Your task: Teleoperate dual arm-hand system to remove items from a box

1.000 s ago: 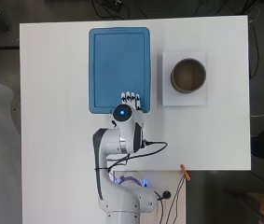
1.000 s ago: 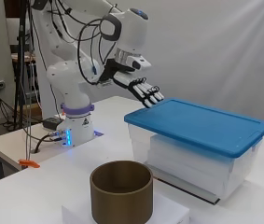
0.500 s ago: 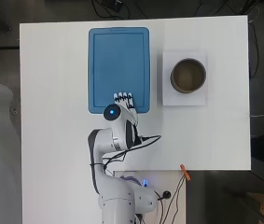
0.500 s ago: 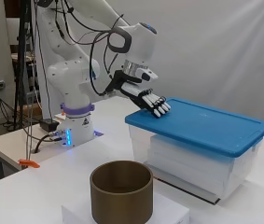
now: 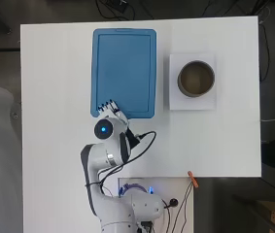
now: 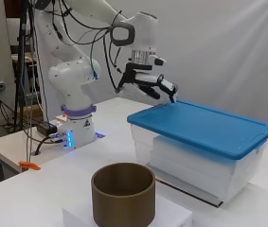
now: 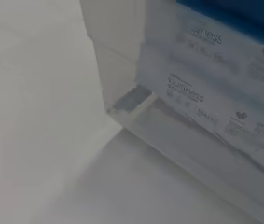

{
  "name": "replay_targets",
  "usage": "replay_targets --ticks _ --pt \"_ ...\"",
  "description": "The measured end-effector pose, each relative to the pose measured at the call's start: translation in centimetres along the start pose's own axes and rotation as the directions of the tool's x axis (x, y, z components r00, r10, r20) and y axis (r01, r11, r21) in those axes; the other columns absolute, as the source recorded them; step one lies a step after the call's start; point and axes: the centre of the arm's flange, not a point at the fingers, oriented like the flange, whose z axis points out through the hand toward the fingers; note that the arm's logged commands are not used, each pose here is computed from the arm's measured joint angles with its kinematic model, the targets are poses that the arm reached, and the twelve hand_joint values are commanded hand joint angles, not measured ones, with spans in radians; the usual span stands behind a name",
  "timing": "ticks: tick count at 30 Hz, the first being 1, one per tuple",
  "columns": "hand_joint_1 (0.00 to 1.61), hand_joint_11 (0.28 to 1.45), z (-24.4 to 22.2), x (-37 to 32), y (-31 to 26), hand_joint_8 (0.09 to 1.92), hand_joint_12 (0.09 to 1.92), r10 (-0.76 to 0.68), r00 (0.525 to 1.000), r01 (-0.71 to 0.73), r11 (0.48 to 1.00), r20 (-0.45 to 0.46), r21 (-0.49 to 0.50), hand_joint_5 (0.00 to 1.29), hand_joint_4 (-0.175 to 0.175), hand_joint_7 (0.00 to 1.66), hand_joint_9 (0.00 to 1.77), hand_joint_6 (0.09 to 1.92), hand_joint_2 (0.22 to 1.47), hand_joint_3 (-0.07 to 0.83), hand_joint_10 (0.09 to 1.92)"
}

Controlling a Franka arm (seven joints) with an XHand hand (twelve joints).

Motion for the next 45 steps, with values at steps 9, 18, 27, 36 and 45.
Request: replay_targets --ticks 9,18,27,36,45 --pt "0.27 0.39 0.5 0.9 -0.6 0.09 0.09 0.391 0.885 -0.415 0.908 0.254 0.049 0.0 -0.119 0.09 0.23 0.09 0.81 -0.014 0.09" --pt "0.32 0.34 1.2 0.0 0.1 0.09 0.09 0.335 0.836 -0.33 0.94 0.433 -0.09 0.0 -0.065 0.04 0.16 0.09 0.83 0.005 0.09" --pt "0.31 0.33 0.5 -3.2 1.4 0.09 0.09 0.365 0.793 -0.337 0.93 0.488 -0.148 0.02 -0.023 0.05 0.15 0.09 0.86 0.006 0.09" --pt "1.05 0.57 3.9 -3.3 2.3 1.61 1.31 0.198 0.855 -0.198 0.979 0.479 -0.051 0.55 0.025 0.61 0.71 1.58 1.32 0.045 1.71" --pt "1.01 0.53 -0.4 -2.6 2.0 1.79 1.34 -0.014 0.941 0.039 0.997 0.337 -0.065 0.48 0.025 0.57 0.67 1.7 1.38 0.046 1.85"
